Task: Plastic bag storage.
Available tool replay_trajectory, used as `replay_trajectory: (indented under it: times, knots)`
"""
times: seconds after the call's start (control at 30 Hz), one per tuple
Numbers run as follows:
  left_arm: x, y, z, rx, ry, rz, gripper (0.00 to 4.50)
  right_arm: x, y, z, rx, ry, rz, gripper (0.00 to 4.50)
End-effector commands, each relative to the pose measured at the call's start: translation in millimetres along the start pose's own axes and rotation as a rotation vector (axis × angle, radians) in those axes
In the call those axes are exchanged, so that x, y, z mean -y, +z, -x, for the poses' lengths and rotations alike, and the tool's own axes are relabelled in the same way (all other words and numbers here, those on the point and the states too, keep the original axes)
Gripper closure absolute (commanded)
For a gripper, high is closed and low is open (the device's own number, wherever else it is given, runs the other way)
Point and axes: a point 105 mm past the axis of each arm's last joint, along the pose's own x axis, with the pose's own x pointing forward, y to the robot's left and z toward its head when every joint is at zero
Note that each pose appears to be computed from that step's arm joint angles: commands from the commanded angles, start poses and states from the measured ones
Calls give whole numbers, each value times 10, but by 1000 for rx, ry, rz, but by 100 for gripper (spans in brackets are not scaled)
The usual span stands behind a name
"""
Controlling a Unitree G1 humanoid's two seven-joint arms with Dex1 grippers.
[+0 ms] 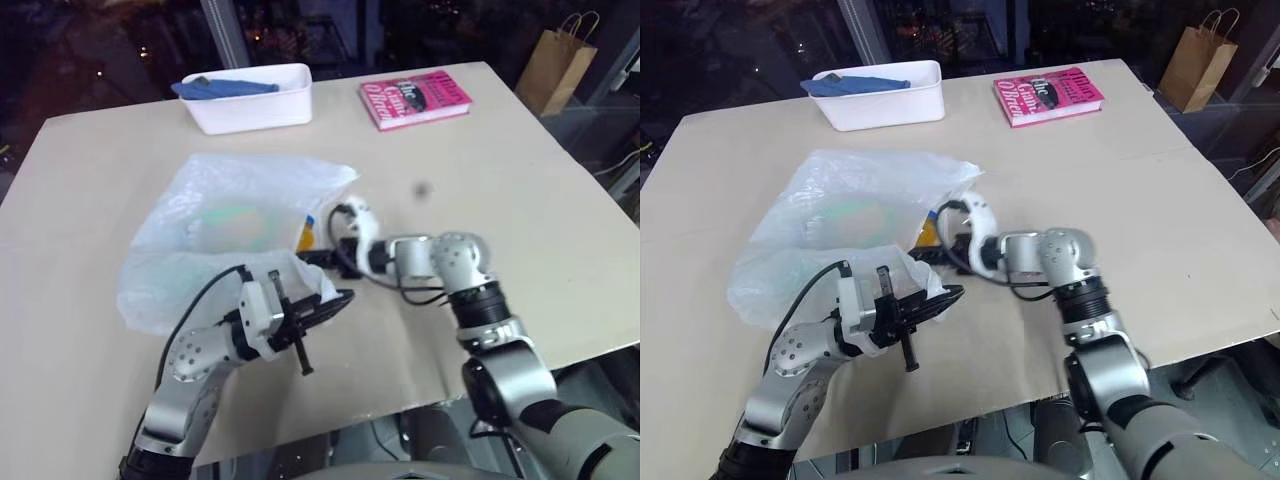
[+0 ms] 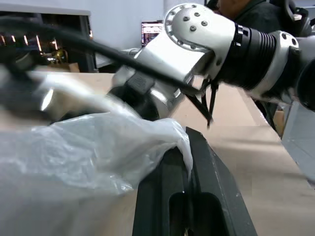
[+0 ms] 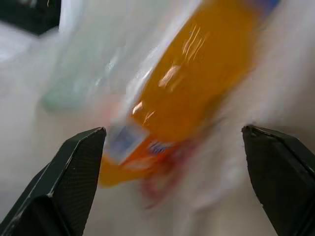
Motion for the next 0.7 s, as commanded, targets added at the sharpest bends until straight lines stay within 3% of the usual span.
replay_trajectory:
  times: [0.03,0.23,0.33,0.43,0.7]
  knots:
    - [18,42,-4,17,-3,-24,450,-89,265,182,140,90,143,3]
    - [28,29,1,14,-9,-18,450,57,502,544,309,77,328,3]
    - [22,26,12,10,-10,-18,450,179,544,634,324,10,457,3]
    - [21,18,24,4,-12,-16,450,285,777,653,402,-120,656,3]
    - [23,6,33,-5,-15,-13,450,447,822,236,223,-236,1132,3]
